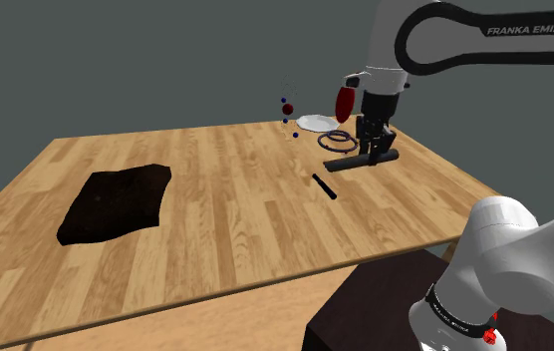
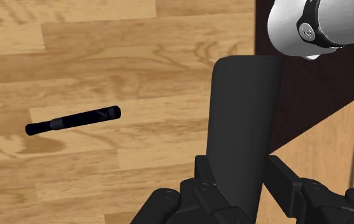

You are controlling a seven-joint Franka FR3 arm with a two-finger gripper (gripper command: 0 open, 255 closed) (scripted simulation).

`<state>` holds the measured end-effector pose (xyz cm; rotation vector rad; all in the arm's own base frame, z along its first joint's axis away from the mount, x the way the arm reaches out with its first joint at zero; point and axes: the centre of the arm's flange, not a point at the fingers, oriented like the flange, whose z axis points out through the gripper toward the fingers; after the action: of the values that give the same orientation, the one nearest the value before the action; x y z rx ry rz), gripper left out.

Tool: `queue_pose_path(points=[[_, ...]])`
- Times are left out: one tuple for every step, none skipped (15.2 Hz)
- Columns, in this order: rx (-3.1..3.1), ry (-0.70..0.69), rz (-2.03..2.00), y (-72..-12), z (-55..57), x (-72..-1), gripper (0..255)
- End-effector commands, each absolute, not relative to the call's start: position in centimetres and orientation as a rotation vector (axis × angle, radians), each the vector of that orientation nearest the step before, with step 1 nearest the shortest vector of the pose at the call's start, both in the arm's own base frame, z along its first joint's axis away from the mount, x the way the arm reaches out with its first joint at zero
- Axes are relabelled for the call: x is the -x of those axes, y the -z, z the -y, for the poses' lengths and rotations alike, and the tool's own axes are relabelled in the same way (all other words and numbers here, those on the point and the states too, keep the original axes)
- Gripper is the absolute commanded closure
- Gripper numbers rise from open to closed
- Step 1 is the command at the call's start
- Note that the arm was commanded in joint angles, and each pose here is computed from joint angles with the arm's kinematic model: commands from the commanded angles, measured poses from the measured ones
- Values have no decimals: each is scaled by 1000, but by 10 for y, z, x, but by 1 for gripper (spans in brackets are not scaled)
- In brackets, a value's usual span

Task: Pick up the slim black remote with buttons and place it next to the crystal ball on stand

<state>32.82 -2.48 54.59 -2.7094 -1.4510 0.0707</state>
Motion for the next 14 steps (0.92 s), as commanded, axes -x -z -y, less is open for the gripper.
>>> queue_pose_path(points=[[2709,-71,1451,-558,25,-328,255],[2709,-71,1451,-563,25,-328,255],[2709,-71,1451,-568,25,-328,255],[2709,-71,1451,-573,25,-328,255],[2709,-71,1451,-579,25,-328,255],[2709,-71,1451,-584,25,-328,255],[2709,-71,1451,-589,25,-328,255],[2709,-71,1451,-594,25,-328,255],[2709,-71,1451,-600,25,-328,255],[2709,-71,1451,-605,25,-328,255],[2709,-71,1451,-610,25,-328,255],[2709,-71,1451,-616,25,-328,255],[2709,-71,1451,-621,25,-328,255],[2709,-71,1451,-626,25,-328,255]])
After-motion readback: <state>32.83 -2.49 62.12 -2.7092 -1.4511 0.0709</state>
